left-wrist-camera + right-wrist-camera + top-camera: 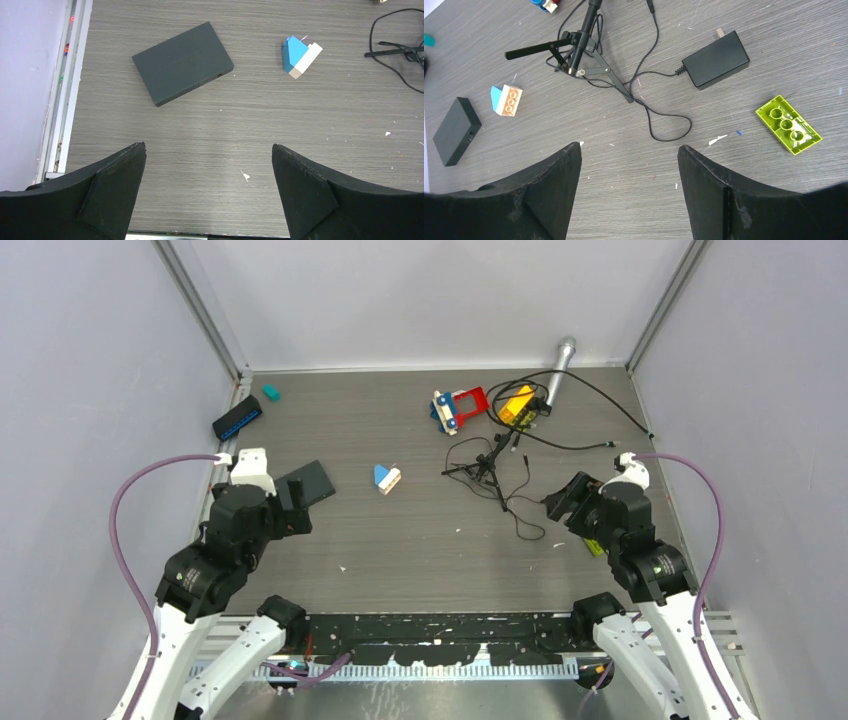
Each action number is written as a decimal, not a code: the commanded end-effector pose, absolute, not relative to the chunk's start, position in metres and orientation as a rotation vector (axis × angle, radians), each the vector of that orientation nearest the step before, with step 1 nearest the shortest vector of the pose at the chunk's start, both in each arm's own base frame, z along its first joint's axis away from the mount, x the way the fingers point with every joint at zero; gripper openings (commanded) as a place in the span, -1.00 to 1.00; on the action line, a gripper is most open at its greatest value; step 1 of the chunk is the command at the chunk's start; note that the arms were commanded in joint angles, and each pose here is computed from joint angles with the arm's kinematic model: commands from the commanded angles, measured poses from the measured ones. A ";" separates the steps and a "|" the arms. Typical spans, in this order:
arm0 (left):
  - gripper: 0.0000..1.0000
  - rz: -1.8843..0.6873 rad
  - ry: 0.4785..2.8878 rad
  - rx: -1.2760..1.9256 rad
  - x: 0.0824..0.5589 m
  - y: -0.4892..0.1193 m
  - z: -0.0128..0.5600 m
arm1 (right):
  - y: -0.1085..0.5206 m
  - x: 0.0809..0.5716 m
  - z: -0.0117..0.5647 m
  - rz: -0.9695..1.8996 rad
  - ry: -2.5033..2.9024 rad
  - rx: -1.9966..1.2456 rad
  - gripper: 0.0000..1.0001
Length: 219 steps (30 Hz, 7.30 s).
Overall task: Insert the plug into the switch port
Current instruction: Pick up the switch port from the corner of the board, then place the switch port at the center of the board.
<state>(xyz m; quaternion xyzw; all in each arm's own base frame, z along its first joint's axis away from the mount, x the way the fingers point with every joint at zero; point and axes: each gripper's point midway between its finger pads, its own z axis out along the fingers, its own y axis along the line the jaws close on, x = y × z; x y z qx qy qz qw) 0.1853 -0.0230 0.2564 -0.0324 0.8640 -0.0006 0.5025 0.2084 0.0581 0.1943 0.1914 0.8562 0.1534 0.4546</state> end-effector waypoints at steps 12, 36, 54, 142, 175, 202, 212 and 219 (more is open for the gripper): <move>0.99 0.014 1.987 -0.166 0.179 -0.007 0.268 | 0.054 0.212 0.218 0.384 2.039 0.495 0.50; 0.77 -0.096 2.173 -0.348 0.221 -0.053 0.207 | 0.075 0.211 0.214 0.457 2.152 0.399 0.51; 0.99 0.660 2.064 -0.084 0.435 -0.009 0.222 | 0.096 0.211 0.201 0.557 2.225 0.319 0.50; -1.00 1.532 2.040 0.004 0.574 0.213 0.118 | 0.114 0.220 0.164 0.587 2.421 0.281 0.48; -1.00 0.921 1.637 0.722 0.407 -0.272 0.238 | 0.100 0.201 0.233 0.573 2.259 0.236 0.47; -1.00 -0.287 1.477 1.069 0.185 -0.294 0.241 | 0.066 0.175 0.290 0.478 2.056 0.297 0.49; -1.00 -0.424 1.521 1.197 0.160 -0.305 0.198 | 0.070 0.179 0.274 0.488 2.096 0.314 0.49; -1.00 -0.149 1.655 1.079 0.192 -0.276 0.175 | 0.073 0.186 0.268 0.483 2.119 0.317 0.49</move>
